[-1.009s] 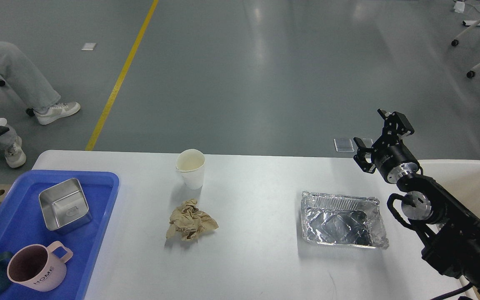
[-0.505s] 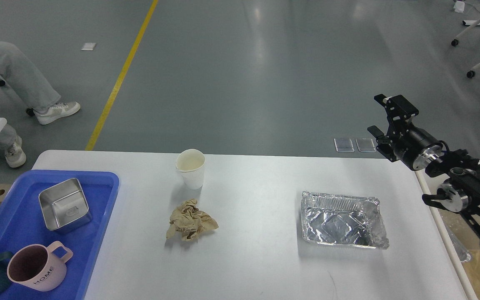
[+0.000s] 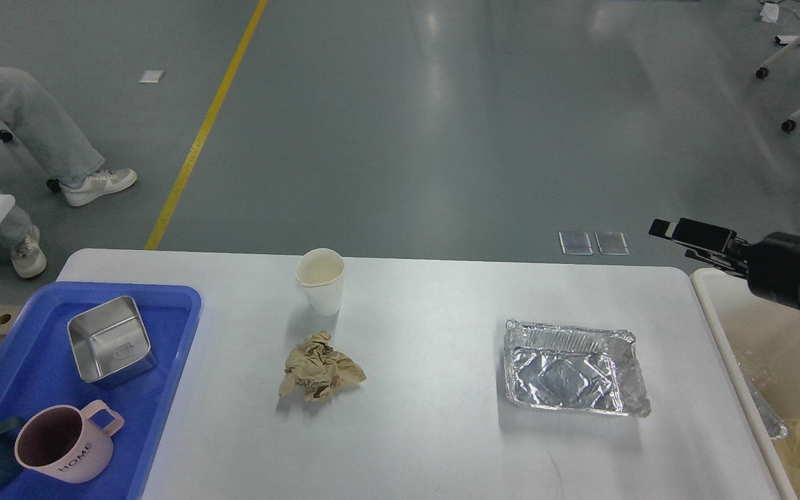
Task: Tidy desktop
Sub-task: 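Withdraw the left gripper and swing the right gripper outward, then lower the right gripper onto the foil tray's edge nearest it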
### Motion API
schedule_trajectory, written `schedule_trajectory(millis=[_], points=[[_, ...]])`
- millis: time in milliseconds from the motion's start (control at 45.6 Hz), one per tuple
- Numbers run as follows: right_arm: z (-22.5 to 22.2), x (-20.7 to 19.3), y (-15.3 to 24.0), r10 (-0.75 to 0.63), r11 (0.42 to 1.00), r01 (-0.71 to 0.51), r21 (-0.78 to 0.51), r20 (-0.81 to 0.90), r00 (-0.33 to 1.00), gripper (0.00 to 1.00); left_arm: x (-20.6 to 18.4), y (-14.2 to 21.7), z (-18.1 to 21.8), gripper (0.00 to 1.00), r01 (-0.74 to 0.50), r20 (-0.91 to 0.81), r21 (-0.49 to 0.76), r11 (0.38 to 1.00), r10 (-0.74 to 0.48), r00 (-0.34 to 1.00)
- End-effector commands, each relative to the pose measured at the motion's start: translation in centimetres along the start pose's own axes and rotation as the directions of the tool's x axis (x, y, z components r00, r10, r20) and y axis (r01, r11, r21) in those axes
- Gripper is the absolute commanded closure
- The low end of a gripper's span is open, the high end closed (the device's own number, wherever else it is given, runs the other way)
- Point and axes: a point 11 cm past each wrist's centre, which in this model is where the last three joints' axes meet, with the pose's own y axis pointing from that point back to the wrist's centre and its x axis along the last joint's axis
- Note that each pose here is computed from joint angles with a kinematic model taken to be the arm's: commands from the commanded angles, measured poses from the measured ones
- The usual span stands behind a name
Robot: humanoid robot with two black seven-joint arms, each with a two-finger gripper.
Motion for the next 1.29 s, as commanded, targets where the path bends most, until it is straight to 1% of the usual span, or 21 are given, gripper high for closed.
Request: schedule_trajectory(millis=[0,132,241,461,548,724,812,1009,1272], points=[[0.3,1.1,4.3,-0.028,0.997,0.023,-0.070,-0.074,0.997,0.00,0.2,0.1,-0.8,0.04,-0.020,-0.043,-0.021,1.000,0.019,0.999],[-0.7,2.5,7.4,-0.023,0.995,0.011,-0.100,-0.121,0.992,0.00,1.0,0.1,-1.5,0.04,-0.105,-0.063,-0.031,0.994,0.103,0.993],[-1.5,3.4,8.9,-0.012,0.994,-0.003,-0.107,-0.144,0.990,0.00,1.6,-0.1,-2.0,0.04,-0.177,-0.076,-0.008,0.984,0.175,0.982],[-2.0,3.9,9.3,-0.010,0.994,-0.006,-0.105,-0.153,0.988,0.00,2.7,-0.9,-2.5,0.04,-0.317,-0.148,0.069,0.946,0.324,0.934],[-2.0,3.7,8.9,-0.015,0.995,0.000,-0.098,-0.151,0.988,0.00,2.6,-1.3,-2.3,0.04,-0.329,-0.146,0.067,0.942,0.335,0.931],[-2.0,2.5,6.5,-0.059,0.996,0.047,-0.074,-0.167,0.984,0.00,2.2,-1.2,-2.7,0.04,-0.297,-0.152,0.077,0.952,0.305,0.940],[-1.1,2.1,4.9,-0.084,0.994,0.067,-0.091,-0.193,0.978,0.00,2.0,-1.1,-2.9,0.04,-0.265,-0.157,0.095,0.960,0.277,0.948],[1.5,-0.1,0.8,-0.159,0.982,0.133,-0.137,-0.202,0.966,0.00,2.1,-0.7,-3.2,0.04,-0.258,-0.150,0.146,0.955,0.279,0.948],[3.4,-5.7,-4.6,-0.287,0.953,0.258,-0.160,-0.206,0.935,0.00,2.5,0.0,-3.5,0.03,-0.266,-0.143,0.160,0.951,0.289,0.947]])
